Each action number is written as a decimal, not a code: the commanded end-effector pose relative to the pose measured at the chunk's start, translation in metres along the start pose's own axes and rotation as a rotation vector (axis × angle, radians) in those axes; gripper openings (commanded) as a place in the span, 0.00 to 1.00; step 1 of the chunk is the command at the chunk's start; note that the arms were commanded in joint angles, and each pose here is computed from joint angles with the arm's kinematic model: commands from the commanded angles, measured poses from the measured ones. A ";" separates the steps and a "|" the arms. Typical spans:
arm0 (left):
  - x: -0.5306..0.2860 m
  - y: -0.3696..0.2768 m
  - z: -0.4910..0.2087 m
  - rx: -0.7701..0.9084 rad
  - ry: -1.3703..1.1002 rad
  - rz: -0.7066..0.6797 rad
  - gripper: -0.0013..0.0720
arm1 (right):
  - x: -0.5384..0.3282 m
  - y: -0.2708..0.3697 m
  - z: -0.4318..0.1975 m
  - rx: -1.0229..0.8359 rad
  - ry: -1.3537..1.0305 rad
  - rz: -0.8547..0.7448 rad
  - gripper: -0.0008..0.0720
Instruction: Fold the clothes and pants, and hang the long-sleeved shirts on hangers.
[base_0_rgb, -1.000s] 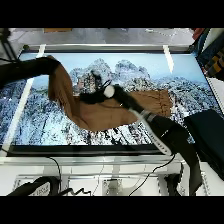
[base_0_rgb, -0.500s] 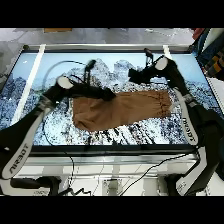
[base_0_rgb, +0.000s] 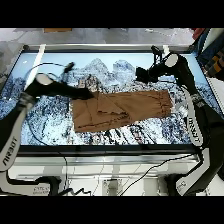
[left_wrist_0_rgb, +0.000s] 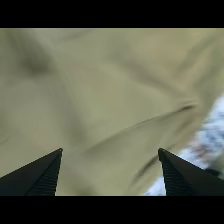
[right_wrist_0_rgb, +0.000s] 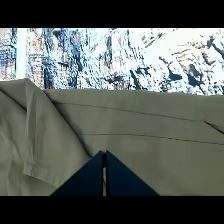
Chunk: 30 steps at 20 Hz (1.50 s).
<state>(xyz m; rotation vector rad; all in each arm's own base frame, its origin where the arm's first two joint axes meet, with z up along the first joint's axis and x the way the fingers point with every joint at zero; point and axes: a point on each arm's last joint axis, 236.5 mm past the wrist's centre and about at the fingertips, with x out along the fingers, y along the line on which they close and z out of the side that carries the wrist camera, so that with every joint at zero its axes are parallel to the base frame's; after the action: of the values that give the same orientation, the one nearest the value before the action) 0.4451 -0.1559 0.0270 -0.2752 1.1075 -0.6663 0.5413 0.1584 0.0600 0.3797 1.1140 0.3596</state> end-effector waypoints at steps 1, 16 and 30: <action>-0.035 0.086 -0.039 -0.220 0.016 0.070 0.96 | -0.001 -0.001 -0.001 -0.003 0.003 -0.003 0.04; 0.062 0.073 -0.083 -0.340 -0.056 -0.007 0.05 | 0.001 -0.002 0.000 -0.002 0.000 0.001 0.04; -0.220 0.037 -0.023 0.027 0.155 0.723 0.04 | 0.005 0.009 -0.016 -0.092 0.058 0.011 0.04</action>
<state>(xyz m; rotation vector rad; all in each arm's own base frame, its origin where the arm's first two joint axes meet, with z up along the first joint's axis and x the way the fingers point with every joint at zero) 0.4037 -0.0345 0.1203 0.0266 1.1966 -0.2800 0.5343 0.1626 0.0559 0.3085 1.1272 0.4128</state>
